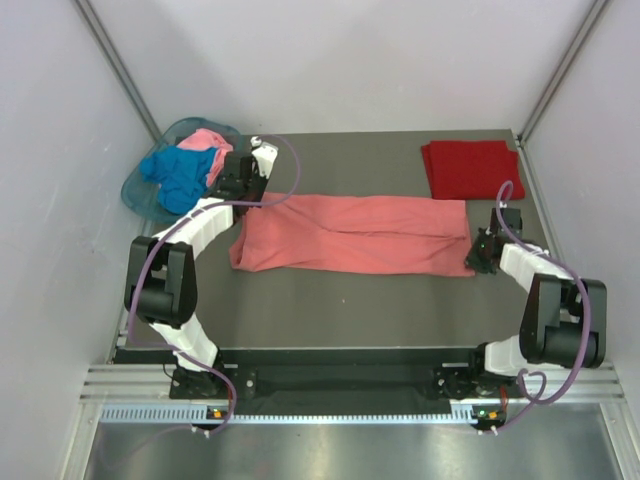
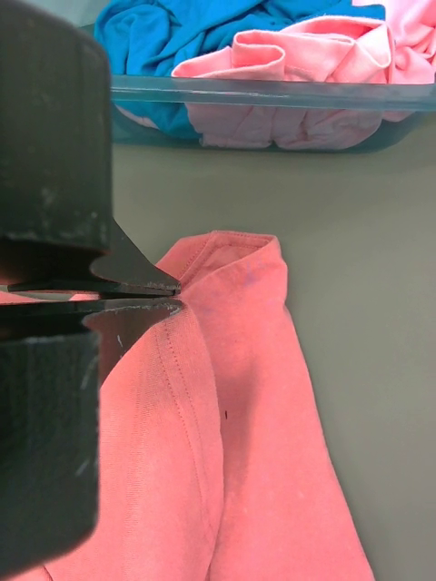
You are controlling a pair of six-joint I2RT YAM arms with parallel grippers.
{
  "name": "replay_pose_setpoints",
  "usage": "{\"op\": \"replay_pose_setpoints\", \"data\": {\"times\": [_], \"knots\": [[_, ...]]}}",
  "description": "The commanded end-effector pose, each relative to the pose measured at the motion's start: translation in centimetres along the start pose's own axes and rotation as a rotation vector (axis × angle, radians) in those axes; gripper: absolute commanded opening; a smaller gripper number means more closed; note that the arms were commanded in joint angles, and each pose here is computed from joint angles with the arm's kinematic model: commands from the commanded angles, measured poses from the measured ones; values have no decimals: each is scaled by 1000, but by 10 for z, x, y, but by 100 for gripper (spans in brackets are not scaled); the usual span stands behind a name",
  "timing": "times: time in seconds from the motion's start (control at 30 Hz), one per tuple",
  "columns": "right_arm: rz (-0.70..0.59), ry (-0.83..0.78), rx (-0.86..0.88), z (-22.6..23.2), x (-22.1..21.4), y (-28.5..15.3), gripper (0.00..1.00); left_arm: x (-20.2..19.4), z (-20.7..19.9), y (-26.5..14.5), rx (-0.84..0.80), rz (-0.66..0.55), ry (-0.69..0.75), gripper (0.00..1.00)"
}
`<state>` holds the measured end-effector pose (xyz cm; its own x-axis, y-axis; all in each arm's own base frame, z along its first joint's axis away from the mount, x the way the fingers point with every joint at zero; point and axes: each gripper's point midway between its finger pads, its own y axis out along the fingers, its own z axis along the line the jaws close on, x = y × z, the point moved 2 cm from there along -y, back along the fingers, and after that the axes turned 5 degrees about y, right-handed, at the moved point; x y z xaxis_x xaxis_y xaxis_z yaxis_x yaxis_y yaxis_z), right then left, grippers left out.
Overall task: Fold and stack the t-shirts
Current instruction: Fold the tshirt
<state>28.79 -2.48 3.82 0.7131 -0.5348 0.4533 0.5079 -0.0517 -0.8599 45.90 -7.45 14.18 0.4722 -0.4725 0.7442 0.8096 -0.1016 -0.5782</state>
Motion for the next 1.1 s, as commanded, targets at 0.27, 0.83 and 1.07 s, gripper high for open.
{"op": "replay_pose_setpoints", "data": {"times": [0.27, 0.83, 1.07], "knots": [[-71, 30, -9, -6, 10, -20, 12, 21, 12, 1, 33, -64, -11, 0], [-39, -62, 63, 9, 22, -7, 31, 23, 12, 0, 35, -68, -8, 0], [51, -27, -34, -12, 0, 8, 20, 20, 10, 3, 27, -62, -18, 0]]}}
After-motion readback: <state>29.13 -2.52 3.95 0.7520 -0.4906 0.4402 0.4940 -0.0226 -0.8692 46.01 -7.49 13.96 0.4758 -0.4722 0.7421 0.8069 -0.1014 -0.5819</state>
